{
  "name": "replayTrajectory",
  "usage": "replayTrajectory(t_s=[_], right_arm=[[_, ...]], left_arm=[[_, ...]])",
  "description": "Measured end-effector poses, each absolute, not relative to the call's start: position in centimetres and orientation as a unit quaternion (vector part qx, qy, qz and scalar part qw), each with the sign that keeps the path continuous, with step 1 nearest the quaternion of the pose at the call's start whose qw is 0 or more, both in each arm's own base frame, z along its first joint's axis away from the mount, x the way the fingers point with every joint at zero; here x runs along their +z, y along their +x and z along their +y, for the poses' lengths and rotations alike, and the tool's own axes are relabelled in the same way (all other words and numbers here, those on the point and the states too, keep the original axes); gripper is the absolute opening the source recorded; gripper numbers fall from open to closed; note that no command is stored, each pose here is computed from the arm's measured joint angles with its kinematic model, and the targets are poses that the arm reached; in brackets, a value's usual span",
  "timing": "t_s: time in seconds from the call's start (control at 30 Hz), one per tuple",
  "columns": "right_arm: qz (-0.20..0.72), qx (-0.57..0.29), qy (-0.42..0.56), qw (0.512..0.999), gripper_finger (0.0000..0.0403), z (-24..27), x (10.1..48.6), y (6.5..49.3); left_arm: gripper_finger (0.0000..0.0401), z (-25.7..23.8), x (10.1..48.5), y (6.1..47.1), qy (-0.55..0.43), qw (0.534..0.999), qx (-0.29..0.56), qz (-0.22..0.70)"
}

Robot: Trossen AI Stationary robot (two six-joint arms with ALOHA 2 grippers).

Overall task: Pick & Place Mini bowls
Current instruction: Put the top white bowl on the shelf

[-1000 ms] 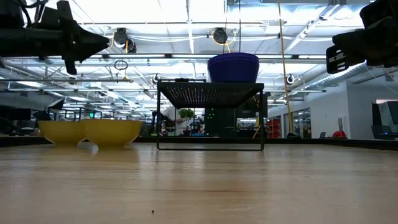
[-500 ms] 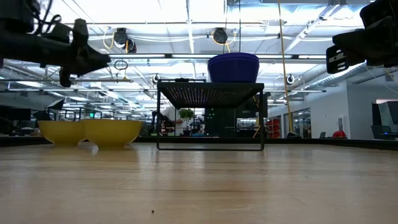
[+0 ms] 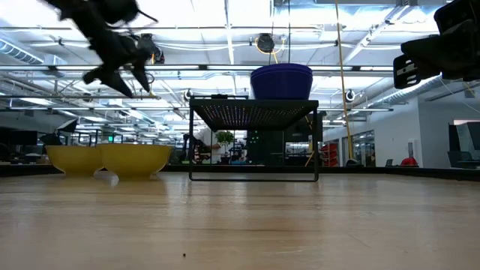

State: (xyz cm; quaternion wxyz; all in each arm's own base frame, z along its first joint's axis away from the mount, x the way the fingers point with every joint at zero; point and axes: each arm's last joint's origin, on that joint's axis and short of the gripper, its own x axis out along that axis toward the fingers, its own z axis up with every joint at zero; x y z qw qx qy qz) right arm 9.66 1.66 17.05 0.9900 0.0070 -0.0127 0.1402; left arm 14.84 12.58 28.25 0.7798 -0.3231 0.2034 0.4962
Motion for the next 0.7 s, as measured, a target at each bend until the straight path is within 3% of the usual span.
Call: replayTrajectory(t_s=[0.13, 0.37, 0.7], right_arm=[[-0.013, 0.14, 0.007, 0.99, 0.0, 1.7, 17.1, 9.7], [-0.013, 0.14, 0.007, 0.99, 0.0, 1.7, 17.1, 9.7], [-0.013, 0.14, 0.007, 0.99, 0.0, 1.7, 17.1, 9.7]], left_arm=[[0.0231, 16.5, 28.3, 17.5, -0.347, 0.752, 0.491, 0.27], [0.0212, 21.7, 25.0, 19.7, -0.397, 0.675, 0.465, 0.413], [0.0211, 23.4, 22.8, 18.9, -0.397, 0.625, 0.475, 0.475]])
